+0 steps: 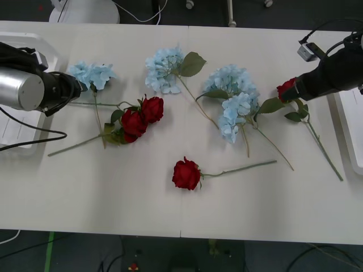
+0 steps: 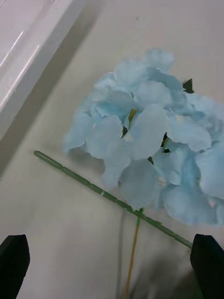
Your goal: Put the red flowers into the right box and the blue flowers into the left box
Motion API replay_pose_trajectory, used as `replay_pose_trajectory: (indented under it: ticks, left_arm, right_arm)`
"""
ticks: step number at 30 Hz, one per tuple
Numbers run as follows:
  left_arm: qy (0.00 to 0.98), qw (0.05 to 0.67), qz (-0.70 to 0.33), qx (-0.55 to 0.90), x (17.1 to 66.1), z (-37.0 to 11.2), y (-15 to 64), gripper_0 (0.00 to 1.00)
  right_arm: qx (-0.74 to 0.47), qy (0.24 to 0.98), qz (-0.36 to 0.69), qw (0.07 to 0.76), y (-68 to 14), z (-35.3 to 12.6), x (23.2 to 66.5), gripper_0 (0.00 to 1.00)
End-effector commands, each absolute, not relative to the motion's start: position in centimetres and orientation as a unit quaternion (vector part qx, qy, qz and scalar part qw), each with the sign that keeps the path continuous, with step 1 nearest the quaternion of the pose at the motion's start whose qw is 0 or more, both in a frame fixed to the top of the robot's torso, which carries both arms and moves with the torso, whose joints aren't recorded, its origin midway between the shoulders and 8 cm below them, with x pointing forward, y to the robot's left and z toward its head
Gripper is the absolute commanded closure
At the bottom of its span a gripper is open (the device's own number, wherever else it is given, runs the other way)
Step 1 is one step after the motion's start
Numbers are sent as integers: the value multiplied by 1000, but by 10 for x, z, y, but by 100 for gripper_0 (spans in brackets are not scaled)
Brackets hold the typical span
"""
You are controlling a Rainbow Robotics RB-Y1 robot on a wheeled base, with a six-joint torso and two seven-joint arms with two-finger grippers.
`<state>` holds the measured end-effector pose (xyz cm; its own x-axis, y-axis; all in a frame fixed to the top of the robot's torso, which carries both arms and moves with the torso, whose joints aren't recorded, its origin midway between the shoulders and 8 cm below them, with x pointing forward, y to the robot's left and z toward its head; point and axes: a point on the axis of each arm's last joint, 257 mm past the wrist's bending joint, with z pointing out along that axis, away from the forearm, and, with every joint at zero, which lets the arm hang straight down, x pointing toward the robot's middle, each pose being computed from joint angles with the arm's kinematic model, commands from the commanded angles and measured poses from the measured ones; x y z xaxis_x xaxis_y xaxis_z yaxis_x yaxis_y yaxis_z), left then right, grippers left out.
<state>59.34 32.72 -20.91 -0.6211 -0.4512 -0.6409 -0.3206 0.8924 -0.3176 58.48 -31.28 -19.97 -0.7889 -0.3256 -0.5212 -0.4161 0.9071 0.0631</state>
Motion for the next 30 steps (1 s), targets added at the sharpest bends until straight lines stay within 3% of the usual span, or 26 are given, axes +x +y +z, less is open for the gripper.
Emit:
replay_pose_trajectory:
  ticks: [1,30]
  left_arm:
    - [892,406,-88,-180,630,-181,299,0]
    - [917,398,-15,-28,667,-242,270,0]
  right_arm:
    - [-176,940,69,285,-309,-185,611,1]
    - [-114,954,-4,278,-342,-254,627,1]
